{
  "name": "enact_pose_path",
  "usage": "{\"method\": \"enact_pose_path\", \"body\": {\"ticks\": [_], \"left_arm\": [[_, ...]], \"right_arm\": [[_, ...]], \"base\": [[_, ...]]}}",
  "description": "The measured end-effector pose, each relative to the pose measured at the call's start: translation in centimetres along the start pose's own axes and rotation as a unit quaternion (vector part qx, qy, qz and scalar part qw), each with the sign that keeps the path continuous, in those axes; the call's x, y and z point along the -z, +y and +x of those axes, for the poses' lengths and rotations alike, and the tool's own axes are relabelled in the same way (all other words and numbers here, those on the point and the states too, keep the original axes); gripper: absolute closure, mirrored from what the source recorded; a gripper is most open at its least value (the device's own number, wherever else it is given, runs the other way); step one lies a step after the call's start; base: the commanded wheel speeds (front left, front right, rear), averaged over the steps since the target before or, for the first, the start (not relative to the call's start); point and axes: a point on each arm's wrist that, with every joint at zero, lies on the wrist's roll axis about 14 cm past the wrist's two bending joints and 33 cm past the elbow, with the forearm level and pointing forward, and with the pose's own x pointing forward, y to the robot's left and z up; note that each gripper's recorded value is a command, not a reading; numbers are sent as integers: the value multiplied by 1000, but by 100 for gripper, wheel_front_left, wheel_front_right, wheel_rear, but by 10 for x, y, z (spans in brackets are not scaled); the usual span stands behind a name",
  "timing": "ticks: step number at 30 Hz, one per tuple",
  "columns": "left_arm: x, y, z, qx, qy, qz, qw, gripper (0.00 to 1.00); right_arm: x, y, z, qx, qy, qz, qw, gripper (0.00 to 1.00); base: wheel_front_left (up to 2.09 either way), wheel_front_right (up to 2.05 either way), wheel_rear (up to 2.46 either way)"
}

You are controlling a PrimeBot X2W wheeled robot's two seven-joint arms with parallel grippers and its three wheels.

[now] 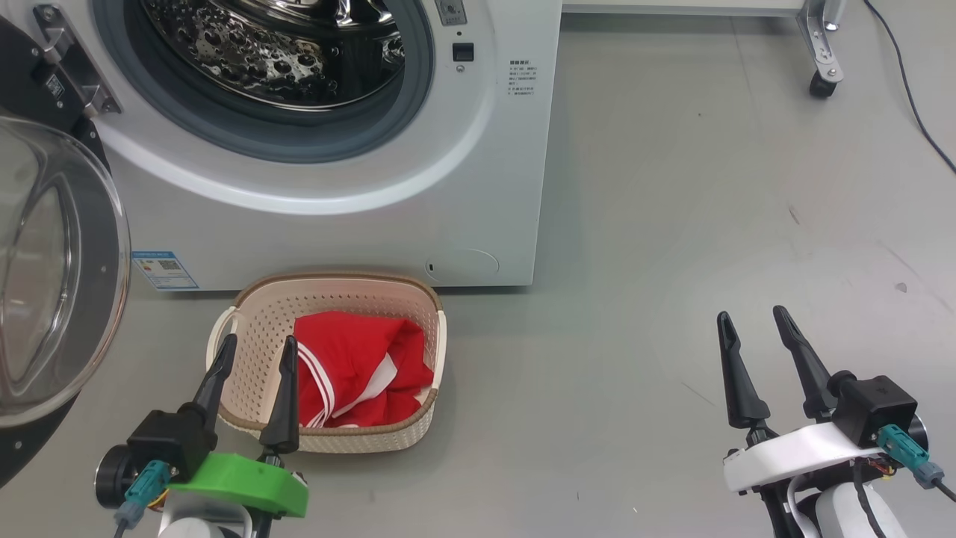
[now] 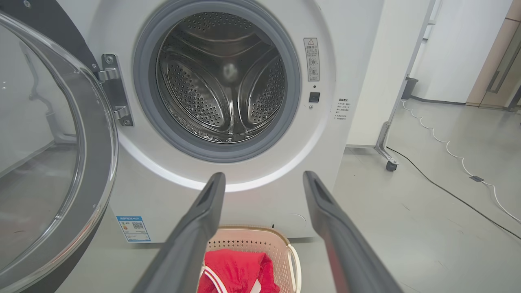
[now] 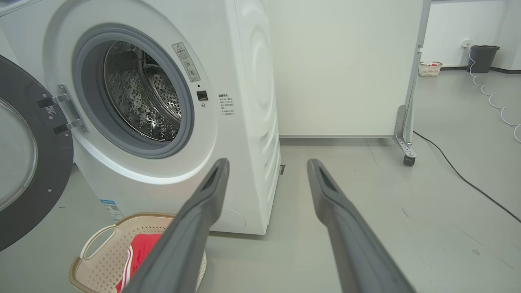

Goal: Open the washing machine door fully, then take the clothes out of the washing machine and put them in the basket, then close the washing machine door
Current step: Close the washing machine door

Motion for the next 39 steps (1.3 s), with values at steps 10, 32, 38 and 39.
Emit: {"method": "enact_pose_path", "body": {"ticks": [10,32,38,39], "left_arm": [[0,-1,1,1,0,0,1000,0],[1,1,0,-1,1,0,1000,0],[1,0,0,0,1,0,1000,0],[1,0,0,1,1,0,1000,0]], "right_arm": [[2,0,1,1,2,1,1000,0],[5,2,2,-2,7,2,1000,0],[5,2,2,-2,7,2,1000,0],[5,2,2,-2,7,2,1000,0]], "base": [[-48,48,0],[-5,5,0],[0,0,0],[0,0,0]]}}
